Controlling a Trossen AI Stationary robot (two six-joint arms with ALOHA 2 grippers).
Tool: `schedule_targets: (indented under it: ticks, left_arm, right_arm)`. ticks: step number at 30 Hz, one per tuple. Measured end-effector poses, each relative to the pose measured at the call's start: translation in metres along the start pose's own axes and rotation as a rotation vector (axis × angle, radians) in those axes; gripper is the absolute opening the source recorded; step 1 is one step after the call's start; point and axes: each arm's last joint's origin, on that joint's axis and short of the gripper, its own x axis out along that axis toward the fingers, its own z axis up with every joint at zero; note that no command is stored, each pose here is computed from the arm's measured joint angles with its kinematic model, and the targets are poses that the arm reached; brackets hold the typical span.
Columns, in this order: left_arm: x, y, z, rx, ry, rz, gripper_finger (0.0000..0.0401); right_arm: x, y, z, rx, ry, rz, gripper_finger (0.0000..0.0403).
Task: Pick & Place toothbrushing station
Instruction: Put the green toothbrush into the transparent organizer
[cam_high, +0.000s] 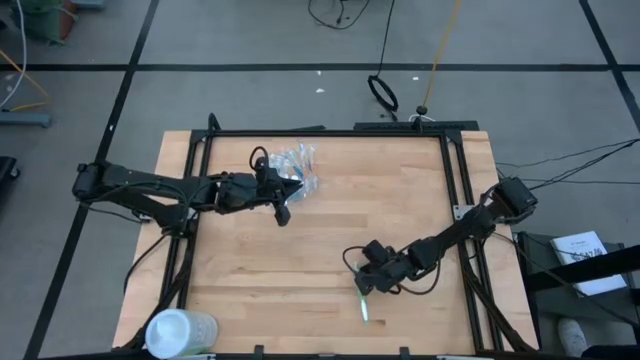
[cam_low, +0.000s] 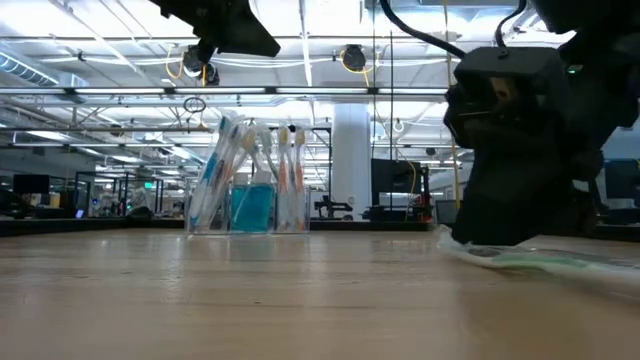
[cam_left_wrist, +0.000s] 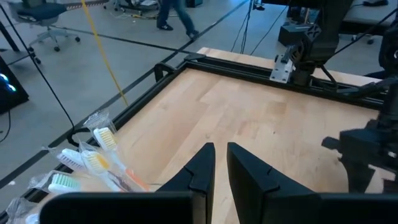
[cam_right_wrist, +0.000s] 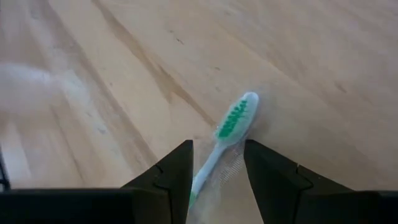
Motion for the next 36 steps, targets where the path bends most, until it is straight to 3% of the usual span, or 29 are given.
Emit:
schedule_targets:
  ticks: [6,14,21,28,36]
  left_arm:
    - [0.0,0.0,0.0,0.002,-0.002,0.013,0.0044]
    - [0.0,0.0,0.0,0.012,0.0,0.015,0.0044]
    - [0.0,0.001,-0.002,0.02,0.015,0.018,0.0044]
    - [-0.02,0.008,0.008,0.026,-0.024,0.012,0.0044]
    - [-0.04,0.016,0.019,0.037,-0.081,0.004,0.0044]
  right_arm:
    - [0.014,-0.002,0.003,-0.102,-0.052,-0.002,0.0124]
    - [0.017,-0.005,0.008,-0.409,-0.074,-0.035,0.0013]
    - [-0.001,-0.002,0.031,-0.499,-0.117,-0.007,0.0006]
    - [-0.036,0.007,0.075,-0.623,-0.346,-0.006,0.0001]
    - [-0.065,0.019,0.128,-0.825,-0.741,-0.026,0.0001]
